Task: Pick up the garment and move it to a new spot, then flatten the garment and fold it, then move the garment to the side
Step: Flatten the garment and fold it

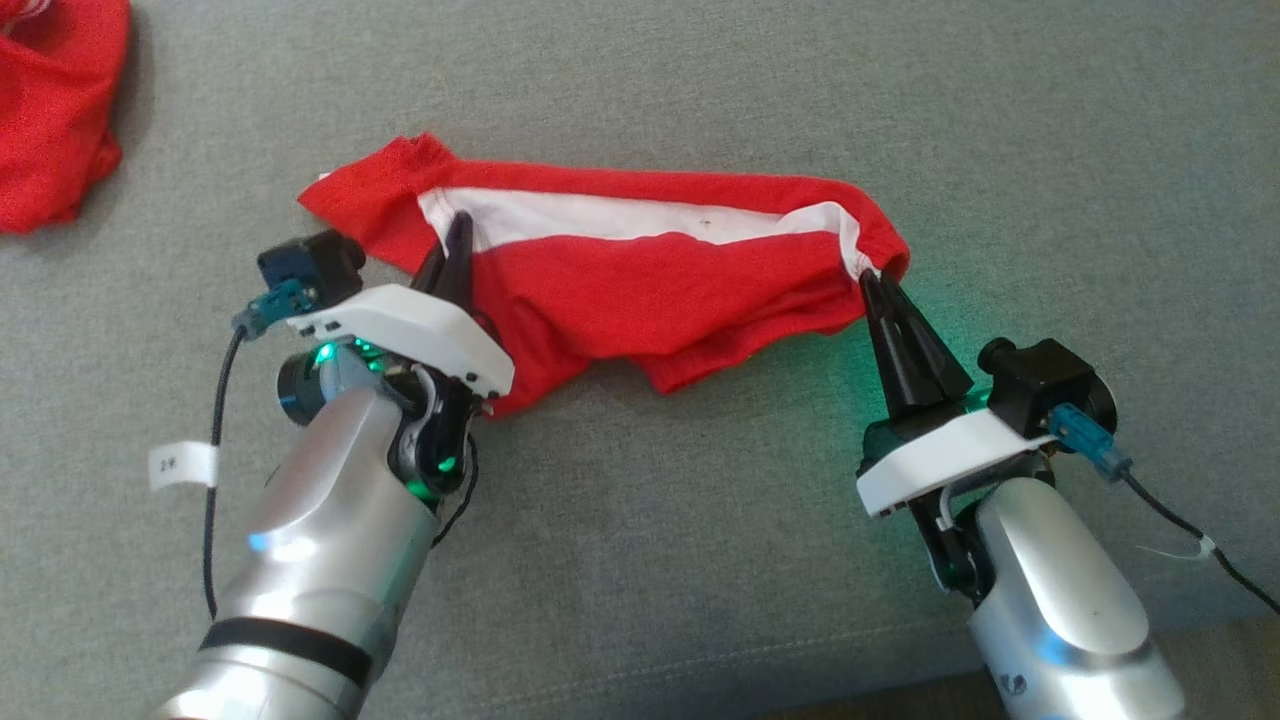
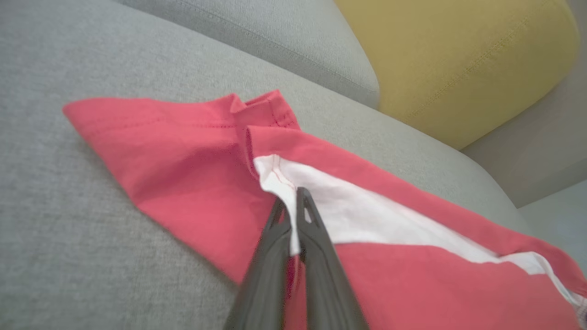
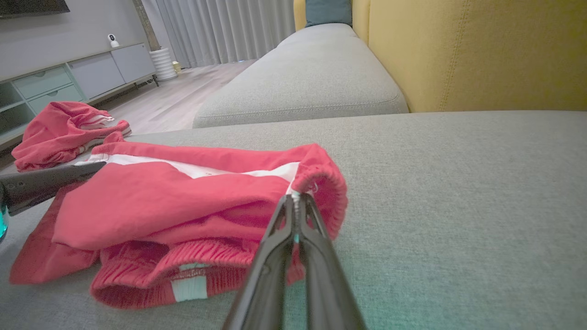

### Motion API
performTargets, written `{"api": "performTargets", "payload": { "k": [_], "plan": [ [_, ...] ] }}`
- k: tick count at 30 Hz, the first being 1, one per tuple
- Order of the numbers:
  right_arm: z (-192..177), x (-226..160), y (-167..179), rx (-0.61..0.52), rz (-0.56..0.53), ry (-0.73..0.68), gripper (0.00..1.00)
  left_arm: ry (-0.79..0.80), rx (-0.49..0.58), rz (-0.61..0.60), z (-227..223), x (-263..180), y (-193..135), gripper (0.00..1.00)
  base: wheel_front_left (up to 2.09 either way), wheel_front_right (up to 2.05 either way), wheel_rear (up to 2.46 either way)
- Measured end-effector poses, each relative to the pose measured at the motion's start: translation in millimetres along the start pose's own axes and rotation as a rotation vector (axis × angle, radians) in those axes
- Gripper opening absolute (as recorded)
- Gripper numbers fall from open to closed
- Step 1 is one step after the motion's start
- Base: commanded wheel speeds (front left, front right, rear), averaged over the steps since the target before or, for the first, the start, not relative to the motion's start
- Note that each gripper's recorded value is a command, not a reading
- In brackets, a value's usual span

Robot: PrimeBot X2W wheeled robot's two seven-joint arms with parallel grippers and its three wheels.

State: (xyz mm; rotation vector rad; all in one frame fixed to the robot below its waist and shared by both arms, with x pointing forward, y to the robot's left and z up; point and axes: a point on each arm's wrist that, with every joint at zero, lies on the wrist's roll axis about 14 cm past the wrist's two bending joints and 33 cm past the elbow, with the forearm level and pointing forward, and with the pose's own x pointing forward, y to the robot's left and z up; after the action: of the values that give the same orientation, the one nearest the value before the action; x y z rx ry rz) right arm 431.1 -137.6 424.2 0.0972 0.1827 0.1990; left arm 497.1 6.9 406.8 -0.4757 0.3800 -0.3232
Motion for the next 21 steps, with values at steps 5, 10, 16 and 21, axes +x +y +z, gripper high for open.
{"api": "performTargets", "payload": {
  "k": [5, 10, 16, 21],
  "plan": [
    [4, 0, 0, -0.001, -0.001, -0.012, 0.0, -0.049, 0.033, -0.024, 16, -1, -7, 0.0, 0.0, 0.0, 0.0],
    [14, 0, -5, -0.017, -0.015, -0.038, 0.0, -0.134, 0.055, -0.064, 42, -8, -19, 0.0, 0.0, 0.0, 0.0],
    [45, 0, -8, -0.058, -0.026, -0.124, 0.0, -0.25, 0.066, -0.103, 72, -33, -31, 0.0, 0.0, 0.0, 0.0],
    [81, -4, -6, -0.093, -0.026, -0.229, 0.0, -0.343, 0.083, -0.128, 94, -58, -40, 0.0, 0.0, 0.0, 0.0]
  ]
}}
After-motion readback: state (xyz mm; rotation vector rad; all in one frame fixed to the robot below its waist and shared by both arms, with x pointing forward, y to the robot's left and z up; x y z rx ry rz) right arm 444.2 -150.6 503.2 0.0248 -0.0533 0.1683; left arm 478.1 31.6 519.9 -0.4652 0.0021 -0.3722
